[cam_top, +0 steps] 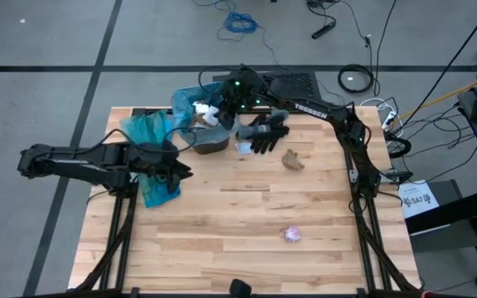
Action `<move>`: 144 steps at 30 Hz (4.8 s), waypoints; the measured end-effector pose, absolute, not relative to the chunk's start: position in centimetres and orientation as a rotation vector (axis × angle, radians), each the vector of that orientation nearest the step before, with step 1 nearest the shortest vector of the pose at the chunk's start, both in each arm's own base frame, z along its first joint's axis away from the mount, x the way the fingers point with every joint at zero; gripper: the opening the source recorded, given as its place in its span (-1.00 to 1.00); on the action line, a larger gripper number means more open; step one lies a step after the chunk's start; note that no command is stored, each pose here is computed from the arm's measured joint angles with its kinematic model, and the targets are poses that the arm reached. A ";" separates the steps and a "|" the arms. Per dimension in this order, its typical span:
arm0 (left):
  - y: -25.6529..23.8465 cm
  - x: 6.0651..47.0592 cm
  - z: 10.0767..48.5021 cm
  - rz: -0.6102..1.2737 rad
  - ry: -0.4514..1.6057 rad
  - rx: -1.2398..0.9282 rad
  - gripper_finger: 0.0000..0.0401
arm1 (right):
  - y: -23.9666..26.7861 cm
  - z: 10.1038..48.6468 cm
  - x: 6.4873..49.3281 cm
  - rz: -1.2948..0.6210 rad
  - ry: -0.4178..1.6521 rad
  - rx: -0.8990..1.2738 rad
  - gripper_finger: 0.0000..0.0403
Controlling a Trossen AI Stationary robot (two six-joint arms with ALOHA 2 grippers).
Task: Place trash/remove bag and relplace
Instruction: Put the white cardboard into the trash bin, then put the pink plastic into the trash bin, then put the brown napkin into the trash bin
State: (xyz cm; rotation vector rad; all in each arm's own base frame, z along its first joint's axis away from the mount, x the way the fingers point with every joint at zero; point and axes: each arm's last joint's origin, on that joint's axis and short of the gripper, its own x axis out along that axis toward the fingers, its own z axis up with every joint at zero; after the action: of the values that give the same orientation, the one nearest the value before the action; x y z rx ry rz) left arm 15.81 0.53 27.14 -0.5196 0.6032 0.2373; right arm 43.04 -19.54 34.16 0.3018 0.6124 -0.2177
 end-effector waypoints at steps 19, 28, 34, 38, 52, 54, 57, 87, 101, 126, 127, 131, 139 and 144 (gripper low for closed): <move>0.5 16.1 26.9 0.251 0.619 -0.570 -0.40 | -15.5 40.2 32.0 -0.503 0.991 0.475 -0.11; 0.5 16.1 26.9 0.266 0.618 -0.612 -0.40 | -6.2 34.5 31.2 -0.618 1.157 0.555 -0.22; 0.3 16.1 26.8 0.185 0.645 -0.586 -0.40 | 0.5 28.5 27.7 -0.729 1.124 0.814 -0.22; 0.2 16.1 26.8 0.156 0.657 -0.573 -0.40 | 5.0 26.0 25.5 -0.763 1.062 1.016 -0.22; 0.2 16.1 26.8 0.130 0.666 -0.577 -0.40 | 13.6 20.7 22.7 -0.796 1.070 1.269 -0.02; 0.1 16.1 26.8 0.115 0.671 -0.584 -0.40 | 14.1 20.1 22.8 -0.800 1.081 1.254 0.07; 0.1 16.1 26.8 0.107 0.673 -0.593 -0.40 | 14.6 19.2 23.1 -0.802 1.098 1.215 0.22; 0.2 16.2 26.9 0.135 0.646 -0.583 -0.40 | 0.5 25.8 30.0 -0.434 0.839 0.851 -0.94; 0.3 16.3 27.1 0.159 0.614 -0.574 -0.40 | -13.2 36.3 35.1 -0.293 0.484 0.391 -0.93; 0.3 16.7 27.8 0.143 0.535 -0.574 -0.40 | -23.1 33.3 45.0 -0.120 0.414 0.285 -0.04; 0.3 16.7 27.8 0.150 0.533 -0.571 -0.40 | -23.1 33.4 45.0 -0.119 0.412 0.276 0.02; 0.4 16.7 27.7 0.179 0.525 -0.563 -0.40 | -24.0 35.1 43.7 -0.151 0.375 0.250 0.20; 0.5 16.7 27.7 0.207 0.518 -0.554 -0.40 | -26.9 38.4 37.9 -0.280 0.423 0.272 0.31; 0.5 16.7 27.7 0.207 0.519 -0.554 -0.40 | -28.4 38.6 33.2 -0.364 0.585 0.398 0.31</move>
State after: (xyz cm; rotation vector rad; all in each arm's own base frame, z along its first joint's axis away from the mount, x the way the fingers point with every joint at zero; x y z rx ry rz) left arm 16.71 0.52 27.73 -0.5536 0.5193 0.2071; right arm 33.19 -28.36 38.61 0.3979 0.5846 -0.3645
